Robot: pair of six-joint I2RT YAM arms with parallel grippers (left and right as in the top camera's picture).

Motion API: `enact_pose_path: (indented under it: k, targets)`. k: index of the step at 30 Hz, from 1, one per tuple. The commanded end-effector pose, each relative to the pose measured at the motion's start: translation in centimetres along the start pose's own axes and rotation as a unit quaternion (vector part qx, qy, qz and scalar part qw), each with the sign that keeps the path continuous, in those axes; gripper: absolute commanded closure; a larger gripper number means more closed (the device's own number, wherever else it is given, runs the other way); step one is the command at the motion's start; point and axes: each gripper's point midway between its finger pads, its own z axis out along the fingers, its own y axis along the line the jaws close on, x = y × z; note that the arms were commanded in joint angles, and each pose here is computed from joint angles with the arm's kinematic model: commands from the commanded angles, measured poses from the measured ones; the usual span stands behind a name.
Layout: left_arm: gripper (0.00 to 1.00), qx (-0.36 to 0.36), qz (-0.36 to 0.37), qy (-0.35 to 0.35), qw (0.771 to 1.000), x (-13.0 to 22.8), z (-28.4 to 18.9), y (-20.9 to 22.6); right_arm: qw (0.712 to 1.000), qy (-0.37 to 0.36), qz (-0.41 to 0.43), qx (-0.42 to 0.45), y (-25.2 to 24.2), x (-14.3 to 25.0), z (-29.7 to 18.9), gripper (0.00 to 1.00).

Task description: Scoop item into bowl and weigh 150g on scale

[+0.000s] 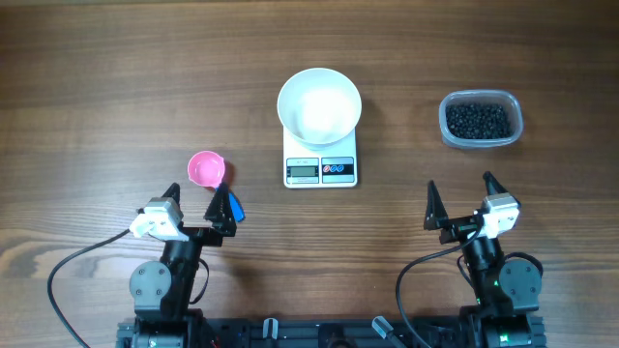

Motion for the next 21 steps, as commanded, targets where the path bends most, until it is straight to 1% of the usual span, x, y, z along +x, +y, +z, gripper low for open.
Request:
enact_pose_path:
  k: [1,3,6,9,11,16,19,21]
  targets:
    - [0.0,-0.003,0.0,-0.007,1.0,0.0,0.1,0.1,1.0,-0.006,-0.001,0.009,-0.3,-0.2,-0.1,0.0]
    - [0.0,-0.006,-0.001,0.002,1.0,0.4,0.1,0.3,1.0,-0.006,-0.001,0.009,-0.3,-0.2,-0.1,0.0]
    - [0.0,0.007,-0.001,-0.001,1.0,0.1,0.0,-0.3,1.0,-0.006,-0.001,0.009,-0.3,-0.2,-0.1,0.0]
    - [0.0,0.007,0.001,-0.013,1.0,-1.7,-0.4,-0.8,1.0,-0.006,-0.001,0.009,-0.3,-0.2,-0.1,0.0]
    - [0.0,-0.006,0.001,-0.014,1.0,-2.5,-0.8,-0.7,1.0,-0.006,-0.001,0.009,-0.3,-0.2,-0.1,0.01]
    - [0.0,-0.067,-0.003,0.024,0.997,-4.2,-2.2,0.1,1.0,-0.006,-0.001,0.009,-0.3,-0.2,-0.1,0.0]
    - [0.0,-0.079,-0.005,0.046,0.996,-5.6,-2.3,-0.3,1.0,-0.006,-0.001,0.009,-0.3,-0.2,-0.1,0.01]
    - [0.0,-0.094,-0.007,0.08,0.992,-6.7,-1.8,-0.6,1.0,-0.006,-0.001,0.009,-0.3,-0.2,-0.1,0.0]
